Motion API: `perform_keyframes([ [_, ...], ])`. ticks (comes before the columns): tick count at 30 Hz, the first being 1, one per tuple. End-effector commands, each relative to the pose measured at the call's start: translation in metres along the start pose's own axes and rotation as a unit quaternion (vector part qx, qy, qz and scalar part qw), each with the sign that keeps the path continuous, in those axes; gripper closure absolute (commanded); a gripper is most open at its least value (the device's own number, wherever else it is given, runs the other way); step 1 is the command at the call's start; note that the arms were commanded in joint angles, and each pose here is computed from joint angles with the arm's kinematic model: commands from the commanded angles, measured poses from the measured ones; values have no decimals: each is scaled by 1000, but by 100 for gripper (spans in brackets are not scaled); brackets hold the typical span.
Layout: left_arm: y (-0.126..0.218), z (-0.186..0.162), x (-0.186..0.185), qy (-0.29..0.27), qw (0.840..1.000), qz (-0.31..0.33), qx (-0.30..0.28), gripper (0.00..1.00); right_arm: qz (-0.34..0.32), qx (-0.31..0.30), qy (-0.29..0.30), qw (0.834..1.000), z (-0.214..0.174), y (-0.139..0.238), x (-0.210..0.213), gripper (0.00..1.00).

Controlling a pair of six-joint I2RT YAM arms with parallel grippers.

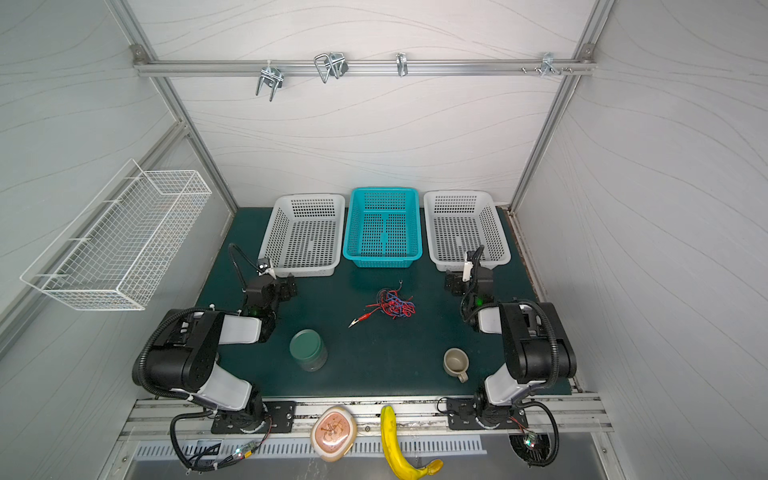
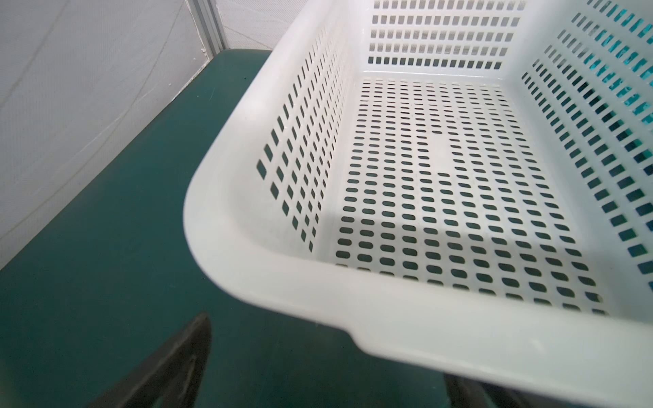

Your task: Untangle the cables

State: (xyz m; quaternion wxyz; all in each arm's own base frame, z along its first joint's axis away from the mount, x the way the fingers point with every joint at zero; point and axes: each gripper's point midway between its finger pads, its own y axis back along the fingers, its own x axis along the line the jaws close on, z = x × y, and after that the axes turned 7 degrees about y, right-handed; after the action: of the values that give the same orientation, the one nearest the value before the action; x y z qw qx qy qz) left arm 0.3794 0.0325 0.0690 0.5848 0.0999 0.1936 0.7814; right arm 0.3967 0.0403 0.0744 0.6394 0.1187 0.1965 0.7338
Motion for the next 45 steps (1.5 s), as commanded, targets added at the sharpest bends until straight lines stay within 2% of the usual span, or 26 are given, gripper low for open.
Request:
perform_keyframes([
  [1,-5,31,-3,11,999,0,-48,0,4,-15,12,1000,9,-2,0,1],
  [33,-4,31,-3,12,999,-2,-50,0,8,-18,14,1000,10,-1,1,1],
  [38,16,46,-11,1,998,-27,-64,1,0,-13,15,1000,26,10,-1,1],
  [41,26,47,-8,-12,1000,-15,-6,1,8,21,4,1000,27,19,2,1],
  [43,32,47,0,-16,1000,5,12,3,6,31,-1,999,26,26,3,1],
  [45,43,51,4,-12,1000,12,-5,3,6,33,-6,999,23,34,6,1],
])
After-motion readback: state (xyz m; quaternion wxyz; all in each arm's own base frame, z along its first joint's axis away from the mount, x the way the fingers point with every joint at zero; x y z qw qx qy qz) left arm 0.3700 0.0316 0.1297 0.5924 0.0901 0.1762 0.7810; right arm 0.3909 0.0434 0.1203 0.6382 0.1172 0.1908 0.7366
